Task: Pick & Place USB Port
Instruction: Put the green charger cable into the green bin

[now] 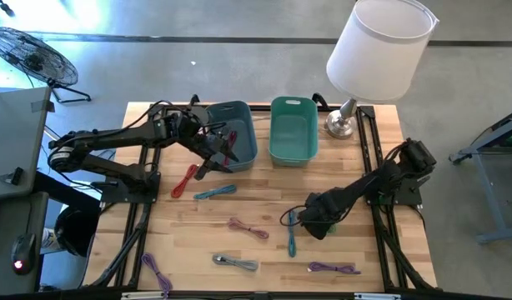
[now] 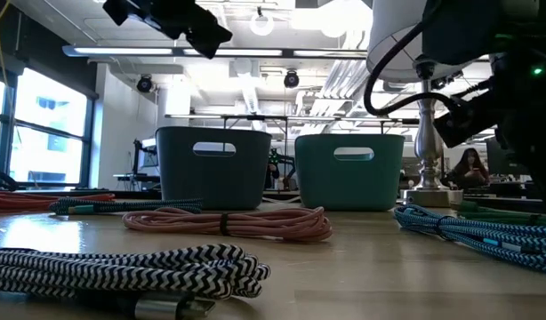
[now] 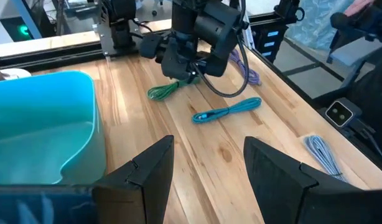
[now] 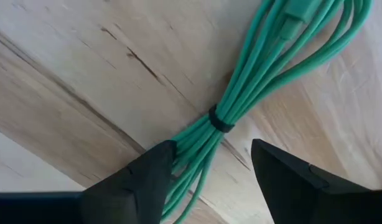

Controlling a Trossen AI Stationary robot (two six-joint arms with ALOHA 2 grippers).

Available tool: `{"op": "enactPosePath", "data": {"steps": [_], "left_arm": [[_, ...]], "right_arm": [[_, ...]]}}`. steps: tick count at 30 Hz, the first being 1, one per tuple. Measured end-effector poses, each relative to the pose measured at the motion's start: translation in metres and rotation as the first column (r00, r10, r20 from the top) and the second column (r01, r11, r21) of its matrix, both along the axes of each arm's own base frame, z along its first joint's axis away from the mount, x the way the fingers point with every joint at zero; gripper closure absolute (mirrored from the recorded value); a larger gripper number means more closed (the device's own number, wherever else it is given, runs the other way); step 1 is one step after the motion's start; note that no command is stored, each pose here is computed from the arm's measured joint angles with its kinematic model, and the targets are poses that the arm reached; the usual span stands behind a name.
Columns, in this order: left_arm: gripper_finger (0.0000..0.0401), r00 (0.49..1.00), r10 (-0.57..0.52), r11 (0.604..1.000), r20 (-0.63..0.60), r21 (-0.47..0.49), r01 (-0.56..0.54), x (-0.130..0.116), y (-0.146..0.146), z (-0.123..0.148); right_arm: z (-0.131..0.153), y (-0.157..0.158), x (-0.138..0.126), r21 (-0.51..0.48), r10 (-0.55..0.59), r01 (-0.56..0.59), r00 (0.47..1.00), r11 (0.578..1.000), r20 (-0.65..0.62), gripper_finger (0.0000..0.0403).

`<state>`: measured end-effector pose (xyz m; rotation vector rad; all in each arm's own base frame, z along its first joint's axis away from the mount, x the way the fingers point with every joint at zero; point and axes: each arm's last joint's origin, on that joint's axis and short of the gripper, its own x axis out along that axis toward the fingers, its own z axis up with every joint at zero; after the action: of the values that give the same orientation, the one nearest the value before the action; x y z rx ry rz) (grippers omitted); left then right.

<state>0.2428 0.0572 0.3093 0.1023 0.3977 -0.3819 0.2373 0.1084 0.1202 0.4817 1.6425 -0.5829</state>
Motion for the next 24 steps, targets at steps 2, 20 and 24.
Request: {"op": "enactPosePath", "data": {"steps": [2,20,24], "left_arm": [[0.0211,1.000,0.002,1.000,-0.006,-0.001,-0.002,0.000,0.000,-0.001],[0.0211,0.993,0.091,0.993,-0.071,0.084,-0.085,0.000,0.003,-0.009],[0.0211,0.995,0.086,0.989,-0.049,0.122,-0.079,0.001,0.004,-0.008]], "right_arm": [[0.000,-0.001,-0.001,-0.014,-0.007,0.007,1.000,1.000,-0.002,0.0205],[0.028,0.000,0.001,-0.338,0.137,-0.082,0.980,0.937,0.143,0.0400],[0.071,0.004,0.010,-0.406,0.185,-0.073,0.952,0.911,0.242,0.0401]]}}
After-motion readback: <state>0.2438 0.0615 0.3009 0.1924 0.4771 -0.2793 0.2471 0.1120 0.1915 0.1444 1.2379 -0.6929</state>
